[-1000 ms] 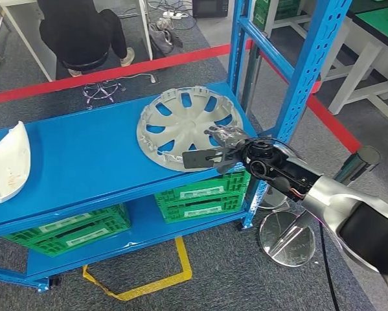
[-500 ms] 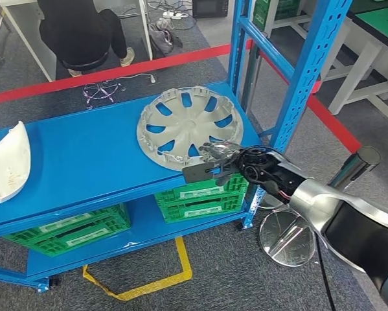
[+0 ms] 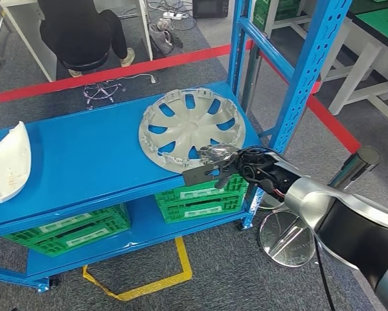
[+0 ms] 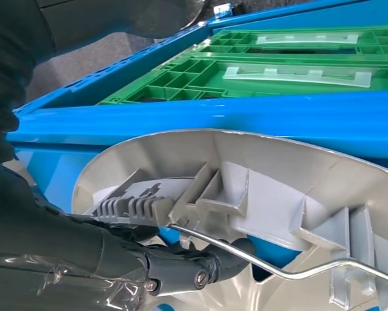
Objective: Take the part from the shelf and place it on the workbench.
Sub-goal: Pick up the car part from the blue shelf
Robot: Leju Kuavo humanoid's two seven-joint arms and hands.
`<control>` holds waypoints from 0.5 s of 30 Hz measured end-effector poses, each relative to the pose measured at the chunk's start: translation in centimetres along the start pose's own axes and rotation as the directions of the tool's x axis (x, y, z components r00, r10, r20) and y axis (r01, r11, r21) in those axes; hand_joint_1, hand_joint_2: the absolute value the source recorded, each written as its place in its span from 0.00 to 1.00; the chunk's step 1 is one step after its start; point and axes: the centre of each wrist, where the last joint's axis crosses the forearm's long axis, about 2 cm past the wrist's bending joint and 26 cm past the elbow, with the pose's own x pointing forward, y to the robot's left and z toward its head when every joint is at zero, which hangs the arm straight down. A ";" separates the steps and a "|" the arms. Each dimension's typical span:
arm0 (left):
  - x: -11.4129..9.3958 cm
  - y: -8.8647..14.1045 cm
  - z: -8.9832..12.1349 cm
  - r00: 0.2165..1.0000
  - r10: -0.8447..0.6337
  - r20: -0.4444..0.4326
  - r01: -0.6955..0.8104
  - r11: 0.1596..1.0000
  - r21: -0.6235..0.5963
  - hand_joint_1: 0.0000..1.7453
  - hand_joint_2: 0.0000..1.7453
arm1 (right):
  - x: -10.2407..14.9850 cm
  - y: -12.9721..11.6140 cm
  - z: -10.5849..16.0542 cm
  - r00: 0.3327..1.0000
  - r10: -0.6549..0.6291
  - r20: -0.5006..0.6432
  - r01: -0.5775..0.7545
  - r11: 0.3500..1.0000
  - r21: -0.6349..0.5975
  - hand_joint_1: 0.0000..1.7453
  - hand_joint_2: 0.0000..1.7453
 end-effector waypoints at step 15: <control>0.0 0.0 0.0 1.000 0.000 0.000 0.000 1.000 0.000 0.00 0.00 | 0.4 0.0 -0.4 1.000 0.017 -0.001 -0.017 1.000 0.012 0.00 1.00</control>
